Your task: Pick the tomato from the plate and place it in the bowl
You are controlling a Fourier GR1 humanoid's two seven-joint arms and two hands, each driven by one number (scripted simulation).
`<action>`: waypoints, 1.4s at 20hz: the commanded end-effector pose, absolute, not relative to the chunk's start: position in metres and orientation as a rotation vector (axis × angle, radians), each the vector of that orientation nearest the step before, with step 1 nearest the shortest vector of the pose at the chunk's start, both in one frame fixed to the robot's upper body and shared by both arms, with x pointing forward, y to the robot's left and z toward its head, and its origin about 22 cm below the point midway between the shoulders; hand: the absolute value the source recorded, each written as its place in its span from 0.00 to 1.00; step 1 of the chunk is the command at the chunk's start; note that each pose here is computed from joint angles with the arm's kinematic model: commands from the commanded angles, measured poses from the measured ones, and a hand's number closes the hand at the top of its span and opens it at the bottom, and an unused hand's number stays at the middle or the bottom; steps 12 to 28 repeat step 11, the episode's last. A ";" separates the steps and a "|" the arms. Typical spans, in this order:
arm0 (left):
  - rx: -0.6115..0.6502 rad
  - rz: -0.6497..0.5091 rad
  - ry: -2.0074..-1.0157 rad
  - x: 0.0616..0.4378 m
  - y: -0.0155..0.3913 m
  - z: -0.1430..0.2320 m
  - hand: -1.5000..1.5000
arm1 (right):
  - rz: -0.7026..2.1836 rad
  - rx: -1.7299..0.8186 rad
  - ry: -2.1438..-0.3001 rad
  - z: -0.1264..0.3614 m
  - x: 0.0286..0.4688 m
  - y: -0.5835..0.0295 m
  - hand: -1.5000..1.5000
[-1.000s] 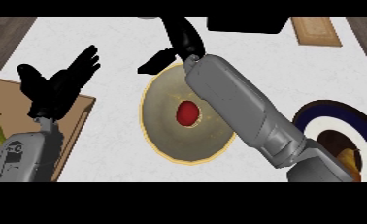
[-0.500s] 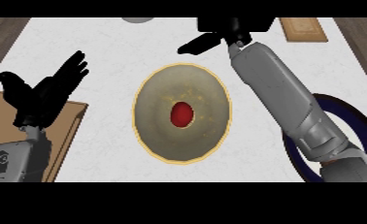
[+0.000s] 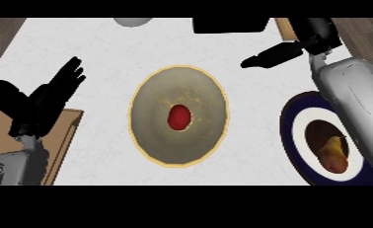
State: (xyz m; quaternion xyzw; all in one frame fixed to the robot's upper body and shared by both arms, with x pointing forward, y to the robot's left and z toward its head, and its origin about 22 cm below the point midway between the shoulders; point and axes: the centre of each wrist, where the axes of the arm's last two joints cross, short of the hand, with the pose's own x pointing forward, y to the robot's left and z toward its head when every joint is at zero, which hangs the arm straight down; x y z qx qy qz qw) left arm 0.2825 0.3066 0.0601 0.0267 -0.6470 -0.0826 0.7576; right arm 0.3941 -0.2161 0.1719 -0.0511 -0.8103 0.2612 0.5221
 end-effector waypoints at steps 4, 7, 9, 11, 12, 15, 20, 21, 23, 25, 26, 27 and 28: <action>0.077 -0.161 -1.404 0.267 0.311 0.050 0.50 | 0.648 0.201 -2.017 0.179 0.331 -0.283 0.00; 0.083 -0.158 -1.413 0.273 0.314 0.061 0.50 | 0.574 0.340 -1.991 0.167 0.306 -0.325 0.00; 0.061 -0.164 -1.422 0.271 0.301 0.053 0.50 | 0.589 0.355 -1.990 0.168 0.286 -0.352 1.00; 0.068 -0.154 -1.416 0.282 0.315 0.065 0.50 | 0.665 0.326 -1.983 0.172 0.257 -0.360 1.00; 0.068 -0.154 -1.416 0.282 0.315 0.065 0.50 | 0.665 0.326 -1.983 0.172 0.257 -0.360 1.00; 0.068 -0.154 -1.416 0.282 0.315 0.065 0.50 | 0.665 0.326 -1.983 0.172 0.257 -0.360 1.00; 0.068 -0.154 -1.416 0.282 0.315 0.065 0.50 | 0.665 0.326 -1.983 0.172 0.257 -0.360 1.00; 0.068 -0.154 -1.416 0.282 0.315 0.065 0.50 | 0.665 0.326 -1.983 0.172 0.257 -0.360 1.00; 0.068 -0.154 -1.416 0.282 0.315 0.065 0.50 | 0.665 0.326 -1.983 0.172 0.257 -0.360 1.00; 0.068 -0.154 -1.416 0.282 0.315 0.065 0.50 | 0.665 0.326 -1.983 0.172 0.257 -0.360 1.00; 0.068 -0.154 -1.416 0.282 0.315 0.065 0.50 | 0.665 0.326 -1.983 0.172 0.257 -0.360 1.00; 0.068 -0.154 -1.416 0.282 0.315 0.065 0.50 | 0.665 0.326 -1.983 0.172 0.257 -0.360 1.00; 0.068 -0.154 -1.416 0.282 0.315 0.065 0.50 | 0.665 0.326 -1.983 0.172 0.257 -0.360 1.00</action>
